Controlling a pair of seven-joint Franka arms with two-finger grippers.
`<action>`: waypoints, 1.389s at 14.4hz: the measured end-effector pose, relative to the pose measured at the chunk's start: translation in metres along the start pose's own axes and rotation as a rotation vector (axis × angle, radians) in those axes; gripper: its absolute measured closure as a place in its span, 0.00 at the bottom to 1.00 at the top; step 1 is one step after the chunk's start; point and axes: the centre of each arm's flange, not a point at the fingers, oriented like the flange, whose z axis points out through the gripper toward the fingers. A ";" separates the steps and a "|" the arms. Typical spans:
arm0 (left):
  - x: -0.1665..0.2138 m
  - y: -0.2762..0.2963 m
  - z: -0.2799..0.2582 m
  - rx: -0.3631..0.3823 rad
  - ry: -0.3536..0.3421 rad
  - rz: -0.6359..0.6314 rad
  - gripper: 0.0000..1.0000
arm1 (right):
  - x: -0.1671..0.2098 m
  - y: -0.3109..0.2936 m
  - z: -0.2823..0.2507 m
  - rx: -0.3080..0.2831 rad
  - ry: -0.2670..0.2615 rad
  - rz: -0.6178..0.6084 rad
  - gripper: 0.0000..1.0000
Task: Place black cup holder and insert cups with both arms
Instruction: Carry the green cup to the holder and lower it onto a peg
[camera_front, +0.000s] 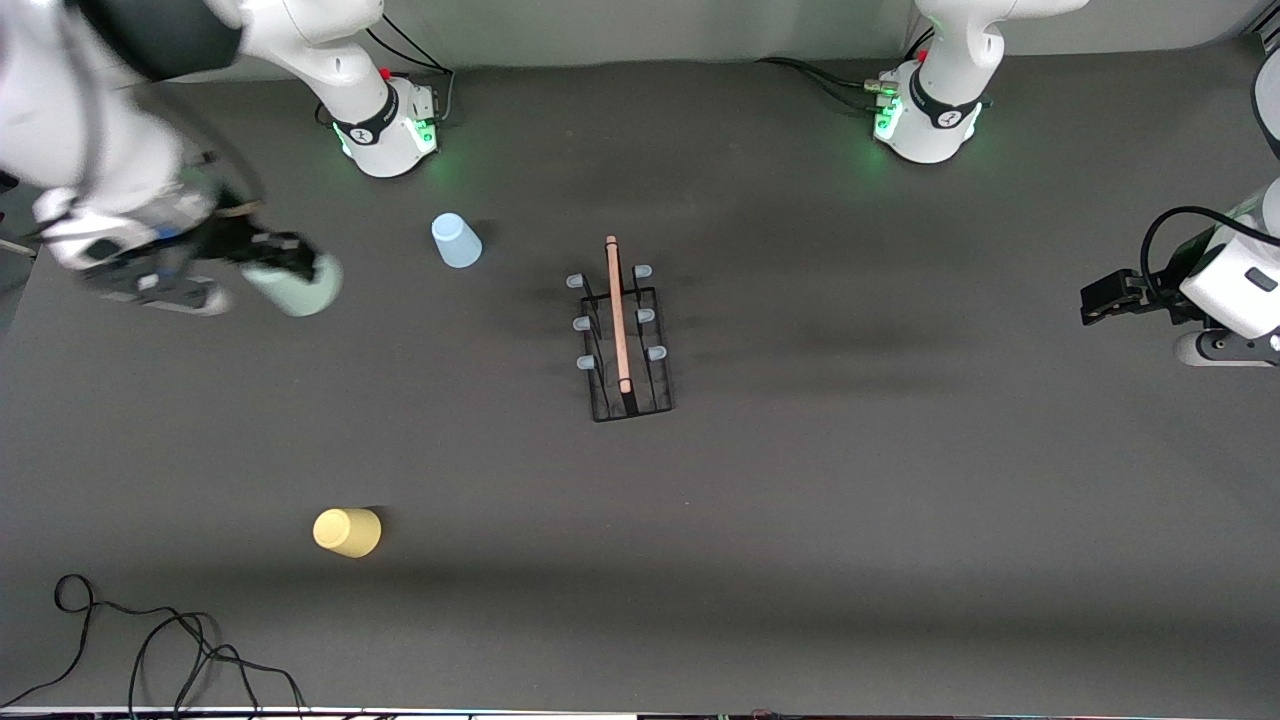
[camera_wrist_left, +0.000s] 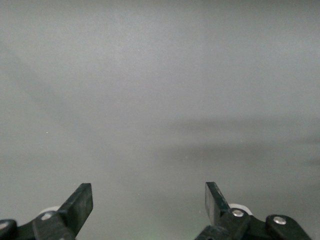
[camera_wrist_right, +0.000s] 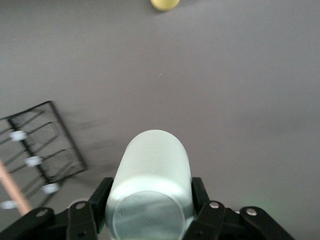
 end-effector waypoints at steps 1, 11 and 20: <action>0.000 0.000 0.000 0.000 -0.001 0.001 0.00 | -0.020 -0.031 0.004 0.018 -0.023 0.078 0.32; -0.001 0.000 0.001 0.000 -0.011 0.003 0.00 | -0.121 -0.219 0.098 0.058 -0.010 0.458 0.32; -0.001 0.000 0.002 0.000 -0.013 0.003 0.00 | -0.113 -0.209 0.199 0.058 0.015 0.477 0.32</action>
